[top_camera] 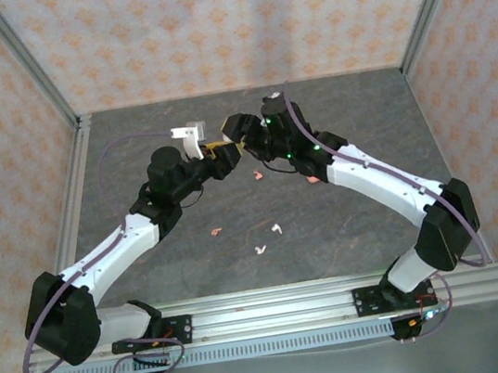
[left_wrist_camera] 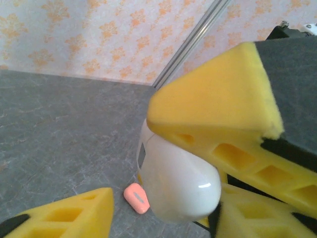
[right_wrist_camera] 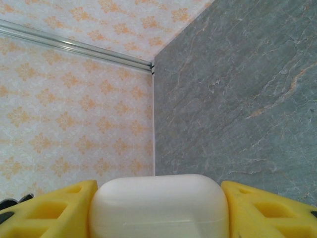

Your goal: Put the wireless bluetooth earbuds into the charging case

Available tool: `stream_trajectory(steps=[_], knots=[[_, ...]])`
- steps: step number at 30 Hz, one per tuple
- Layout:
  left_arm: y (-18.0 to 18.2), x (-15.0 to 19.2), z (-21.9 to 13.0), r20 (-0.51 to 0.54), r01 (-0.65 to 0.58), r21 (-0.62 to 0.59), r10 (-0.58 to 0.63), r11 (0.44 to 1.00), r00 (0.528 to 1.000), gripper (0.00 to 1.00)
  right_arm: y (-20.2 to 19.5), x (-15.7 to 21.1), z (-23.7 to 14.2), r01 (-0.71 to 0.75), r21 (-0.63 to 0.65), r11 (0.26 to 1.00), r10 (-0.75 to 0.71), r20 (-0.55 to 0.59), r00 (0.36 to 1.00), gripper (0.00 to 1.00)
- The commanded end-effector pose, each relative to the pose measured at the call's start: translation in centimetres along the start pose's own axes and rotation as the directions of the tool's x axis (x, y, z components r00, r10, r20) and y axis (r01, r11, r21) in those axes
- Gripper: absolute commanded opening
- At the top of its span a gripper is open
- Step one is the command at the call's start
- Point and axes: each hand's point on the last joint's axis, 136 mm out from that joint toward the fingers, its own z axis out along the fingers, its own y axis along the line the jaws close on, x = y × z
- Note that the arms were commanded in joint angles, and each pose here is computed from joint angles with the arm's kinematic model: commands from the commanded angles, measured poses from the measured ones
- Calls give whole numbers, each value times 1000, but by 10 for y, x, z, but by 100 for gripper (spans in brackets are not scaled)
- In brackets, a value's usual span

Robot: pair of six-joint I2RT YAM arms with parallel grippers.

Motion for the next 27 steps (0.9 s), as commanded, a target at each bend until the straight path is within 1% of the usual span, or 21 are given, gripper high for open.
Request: stream_trajectory(steps=[1, 3, 7, 10, 12, 15, 18, 20, 23, 26, 27], knots=[[-19, -39, 2, 116, -29, 40, 24, 999, 993, 45, 9, 1, -14, -4, -37, 999, 4, 1, 1000, 60], [-20, -40, 4, 113, -23, 49, 18, 999, 993, 40, 10, 1, -17, 1, -42, 999, -1, -3, 1000, 60], [-24, -42, 2, 121, -12, 59, 5, 998, 993, 27, 8, 6, -18, 6, -40, 999, -7, -26, 1000, 61], [-23, -44, -2, 134, -13, 49, 6, 999, 991, 17, 11, 8, -21, 6, -58, 998, -8, -32, 999, 63], [-23, -45, -6, 142, -14, 44, 7, 999, 990, 13, 15, 6, -25, 19, -70, 997, -21, -26, 999, 64], [-24, -43, -8, 103, -43, 21, 41, 999, 994, 6, 24, 2, -34, 53, -94, 994, -54, -14, 998, 67], [-32, -46, -10, 56, -79, 24, 78, 997, 995, 3, 39, -11, -48, 92, -145, 985, -93, 2, 996, 76], [-37, -50, -13, 31, -83, 33, 82, 996, 996, 2, 53, -26, -63, 149, -201, 968, -147, 23, 989, 81], [-44, -60, -16, 21, -67, 66, 66, 996, 998, 0, 67, -51, -85, 224, -243, 944, -221, 42, 974, 82], [-54, -80, -20, 40, -15, 148, 9, 989, 999, 0, 76, -64, -99, 222, -316, 923, -224, 30, 974, 82], [-57, -85, -20, 43, 23, 173, -31, 985, 999, 0, 77, -66, -101, 213, -342, 915, -216, 29, 976, 82]])
